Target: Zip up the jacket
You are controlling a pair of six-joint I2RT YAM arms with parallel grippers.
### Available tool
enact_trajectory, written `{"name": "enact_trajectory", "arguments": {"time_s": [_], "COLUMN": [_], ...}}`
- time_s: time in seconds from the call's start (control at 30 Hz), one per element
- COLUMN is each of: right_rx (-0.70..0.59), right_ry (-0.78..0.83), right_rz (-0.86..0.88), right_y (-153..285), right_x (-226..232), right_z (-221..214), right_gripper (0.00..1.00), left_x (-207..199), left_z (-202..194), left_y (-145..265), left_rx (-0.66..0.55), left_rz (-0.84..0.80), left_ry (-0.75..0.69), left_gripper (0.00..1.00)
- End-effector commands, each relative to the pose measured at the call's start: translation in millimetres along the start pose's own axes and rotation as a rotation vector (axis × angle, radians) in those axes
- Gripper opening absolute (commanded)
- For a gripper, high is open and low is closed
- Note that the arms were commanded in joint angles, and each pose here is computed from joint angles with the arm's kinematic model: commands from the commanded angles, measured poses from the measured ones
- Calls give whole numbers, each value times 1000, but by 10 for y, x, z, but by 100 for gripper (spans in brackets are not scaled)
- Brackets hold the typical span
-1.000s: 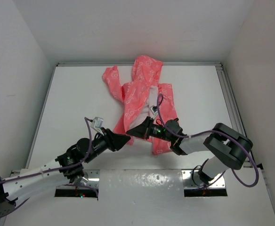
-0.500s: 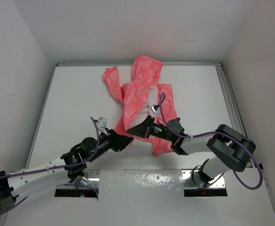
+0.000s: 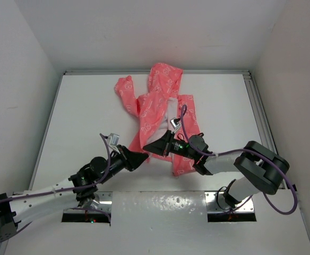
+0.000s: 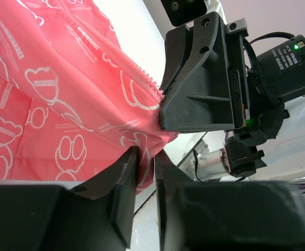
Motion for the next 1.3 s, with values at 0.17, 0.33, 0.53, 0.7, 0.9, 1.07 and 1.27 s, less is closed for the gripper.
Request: {"name": "enact_trajectory", "arguments": {"time_s": [0.17,0.33,0.53,0.7,0.9,1.07,1.27], "right_rx": [-138,-142,-136,-133,-137,-132,-113], "right_ry": [141,141,130,119,128,115,187], "right_rz": [352,353,346,335,344,285,47], "right_y": [83,74,67,69,68,71,212], "right_x": [579,580,556,524,551,457,170], "right_z": [207,231,222,206,221,222,131], "right_gripper": [0,0,0,0,0,0,37], "left_x": [-96,-93,-120,-145,-153,-158,-117], "left_z": [106,125,142,108,105,151,242], "left_y": [-5,9,-9,-37,-33,-32,-45], "left_rx": [-54,-66,-72,-42,-36,-62,-142], "left_rz": [-50,-47,-57,-78,-80,-61,0], "left_ry": [-4,-10,-22,-28,-32,-26,27], "left_gripper": [25,23,16,15,0,0,0]}}
Point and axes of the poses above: each gripper's point midway between its finger pads, its own y axis back along the fingers, its own x axis along the line the jaws close on, z = x × y, the point moved 7 cm from there along y, back along the fingers, and after that the axes turned 7 degrees about y, right-handed, at the moved point
